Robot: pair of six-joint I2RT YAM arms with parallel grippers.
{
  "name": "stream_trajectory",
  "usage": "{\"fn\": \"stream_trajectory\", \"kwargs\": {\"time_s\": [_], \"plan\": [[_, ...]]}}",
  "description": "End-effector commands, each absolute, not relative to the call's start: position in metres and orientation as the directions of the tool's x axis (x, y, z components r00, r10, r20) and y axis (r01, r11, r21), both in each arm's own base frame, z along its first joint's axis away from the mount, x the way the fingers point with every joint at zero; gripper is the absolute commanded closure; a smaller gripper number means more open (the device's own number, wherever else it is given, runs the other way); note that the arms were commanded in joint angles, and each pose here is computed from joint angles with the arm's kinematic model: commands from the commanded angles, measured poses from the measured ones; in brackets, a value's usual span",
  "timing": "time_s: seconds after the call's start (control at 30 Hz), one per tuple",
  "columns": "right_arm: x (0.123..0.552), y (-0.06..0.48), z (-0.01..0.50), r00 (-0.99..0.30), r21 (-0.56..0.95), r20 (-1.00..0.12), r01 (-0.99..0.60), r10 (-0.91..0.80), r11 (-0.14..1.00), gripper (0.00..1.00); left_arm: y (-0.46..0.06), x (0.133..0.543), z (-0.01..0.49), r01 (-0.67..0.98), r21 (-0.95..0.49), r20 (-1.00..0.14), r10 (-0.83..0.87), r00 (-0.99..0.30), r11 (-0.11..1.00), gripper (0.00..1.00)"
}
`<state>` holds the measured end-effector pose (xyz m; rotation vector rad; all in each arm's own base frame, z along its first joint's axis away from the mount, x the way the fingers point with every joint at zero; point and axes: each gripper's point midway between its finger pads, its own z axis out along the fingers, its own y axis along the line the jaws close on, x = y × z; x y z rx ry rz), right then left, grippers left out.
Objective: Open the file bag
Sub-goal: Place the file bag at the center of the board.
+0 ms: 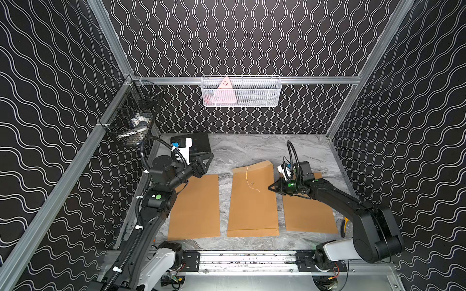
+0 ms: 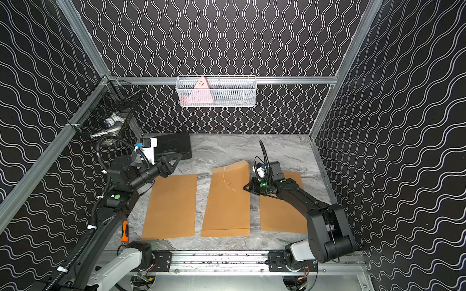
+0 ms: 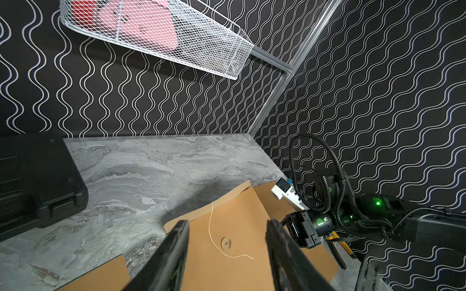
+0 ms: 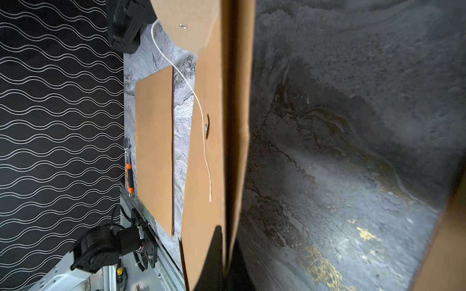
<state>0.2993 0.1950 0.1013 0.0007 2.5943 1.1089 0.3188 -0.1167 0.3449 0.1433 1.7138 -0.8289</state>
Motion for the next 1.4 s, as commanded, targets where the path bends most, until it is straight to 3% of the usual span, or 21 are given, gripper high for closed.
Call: {"fn": "stream_trajectory", "kwargs": {"time_s": [0.0, 0.37, 1.13, 1.37], "plan": [[0.300, 0.198, 0.100, -0.949, 0.709, -0.294, -0.138, 0.112, 0.692, 1.00, -0.117, 0.320, 0.351, 0.516, -0.421, -0.905, -0.308, -0.293, 0.746, 0.46], [0.303, 0.199, 0.083, -0.958, 0.710, -0.261, -0.108, 0.117, 0.696, 0.97, -0.116, 0.320, 0.350, 0.514, -0.423, -0.904, -0.311, -0.294, 0.746, 0.46], [0.300, 0.188, 0.065, -0.961, 0.662, -0.232, -0.044, 0.149, 0.748, 0.68, -0.117, 0.320, 0.350, 0.516, -0.426, -0.903, -0.312, -0.295, 0.743, 0.46], [0.301, 0.186, 0.064, -0.962, 0.652, -0.230, -0.038, 0.150, 0.757, 0.66, -0.116, 0.320, 0.349, 0.514, -0.423, -0.904, -0.310, -0.294, 0.746, 0.46]]}}
